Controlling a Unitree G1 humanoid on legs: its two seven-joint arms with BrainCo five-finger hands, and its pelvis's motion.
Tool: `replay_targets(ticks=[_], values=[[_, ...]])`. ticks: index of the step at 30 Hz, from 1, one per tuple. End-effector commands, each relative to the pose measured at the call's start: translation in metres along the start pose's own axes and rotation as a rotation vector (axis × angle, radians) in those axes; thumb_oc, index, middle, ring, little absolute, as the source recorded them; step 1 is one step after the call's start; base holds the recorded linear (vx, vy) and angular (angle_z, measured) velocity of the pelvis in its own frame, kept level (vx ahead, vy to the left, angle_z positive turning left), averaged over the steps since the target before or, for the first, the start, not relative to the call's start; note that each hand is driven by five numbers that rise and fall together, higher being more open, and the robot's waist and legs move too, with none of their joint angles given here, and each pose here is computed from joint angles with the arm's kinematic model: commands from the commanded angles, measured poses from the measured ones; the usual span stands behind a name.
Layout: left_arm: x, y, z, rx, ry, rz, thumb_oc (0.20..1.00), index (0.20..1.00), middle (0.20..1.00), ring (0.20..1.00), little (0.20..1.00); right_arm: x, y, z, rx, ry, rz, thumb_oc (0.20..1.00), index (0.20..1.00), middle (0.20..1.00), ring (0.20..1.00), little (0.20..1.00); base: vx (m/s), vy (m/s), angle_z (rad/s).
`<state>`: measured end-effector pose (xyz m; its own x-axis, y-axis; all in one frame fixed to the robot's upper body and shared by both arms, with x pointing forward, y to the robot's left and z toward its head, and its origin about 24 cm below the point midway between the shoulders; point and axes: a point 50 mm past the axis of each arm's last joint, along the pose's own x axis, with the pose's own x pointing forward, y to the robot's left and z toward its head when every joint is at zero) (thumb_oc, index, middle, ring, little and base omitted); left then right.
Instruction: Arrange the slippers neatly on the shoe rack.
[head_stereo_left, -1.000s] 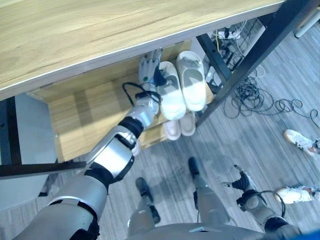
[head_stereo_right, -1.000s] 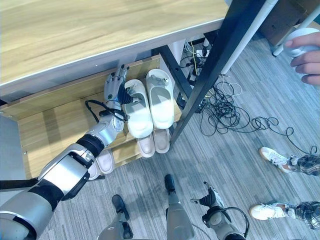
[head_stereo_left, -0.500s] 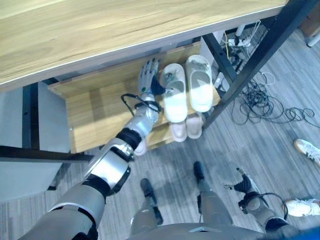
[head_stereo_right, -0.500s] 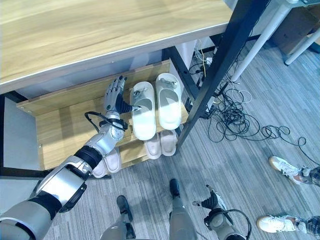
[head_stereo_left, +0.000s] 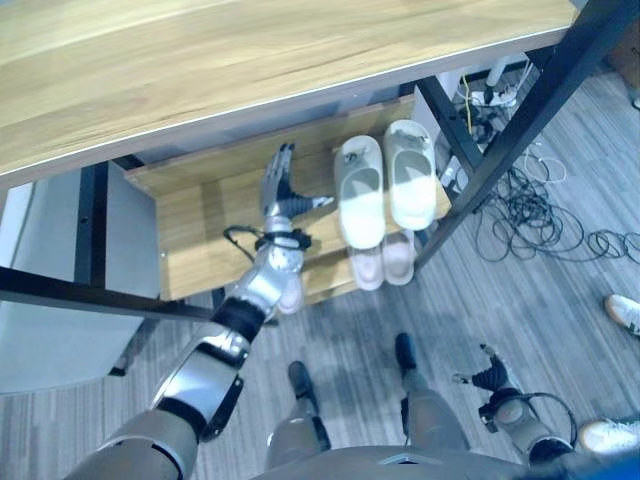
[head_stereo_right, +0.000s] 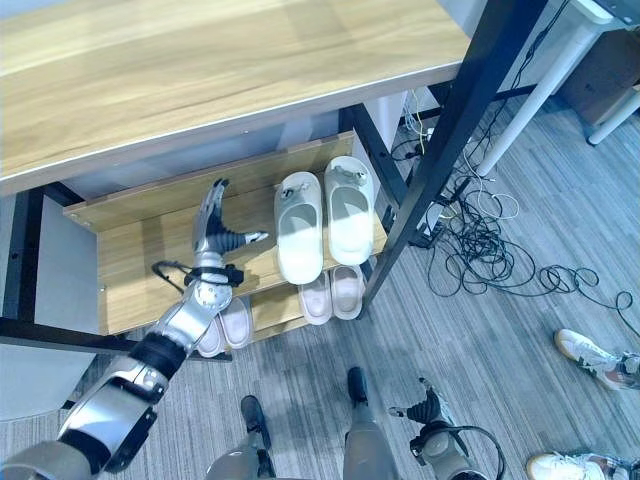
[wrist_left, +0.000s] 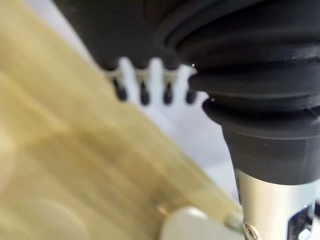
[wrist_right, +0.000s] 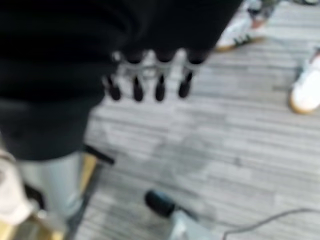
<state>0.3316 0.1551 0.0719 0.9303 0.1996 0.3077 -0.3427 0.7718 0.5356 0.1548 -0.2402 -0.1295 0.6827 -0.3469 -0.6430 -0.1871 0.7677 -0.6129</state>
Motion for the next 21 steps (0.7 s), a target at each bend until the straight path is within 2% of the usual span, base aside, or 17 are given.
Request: replay_targets(ticks=[1, 6, 11, 21], values=[[0.002, 0.017, 0.014, -0.134, -0.12, 0.017, 1.0, 1.0, 1.0, 1.0, 1.0, 0.005, -0.016, 0.0, 0.074, 0.026, -0.058, 1.0, 1.0, 1.0, 1.0, 1.0, 0.08, -0.053, 0.12], [-0.064, 0.03, -0.045, -0.272, 0.094, -0.069, 1.0, 1.0, 1.0, 1.0, 1.0, 0.0, -0.013, -0.021, 0.161, 0.135, -0.057, 1.0, 1.0, 1.0, 1.0, 1.0, 0.07, -0.047, 0.14], [-0.096, 0.028, -0.077, -0.204, 0.225, -0.193, 1.0, 1.0, 1.0, 1.0, 1.0, -0.003, -0.016, -0.036, 0.178, 0.189, -0.055, 1.0, 1.0, 1.0, 1.0, 1.0, 0.05, -0.021, 0.22], [-0.084, -0.004, -0.046, -0.27, 0.129, -0.326, 1.0, 1.0, 1.0, 1.0, 1.0, -0.006, -0.009, -0.035, 0.155, 0.174, -0.04, 1.0, 1.0, 1.0, 1.0, 1.0, 0.0, -0.001, 0.1]])
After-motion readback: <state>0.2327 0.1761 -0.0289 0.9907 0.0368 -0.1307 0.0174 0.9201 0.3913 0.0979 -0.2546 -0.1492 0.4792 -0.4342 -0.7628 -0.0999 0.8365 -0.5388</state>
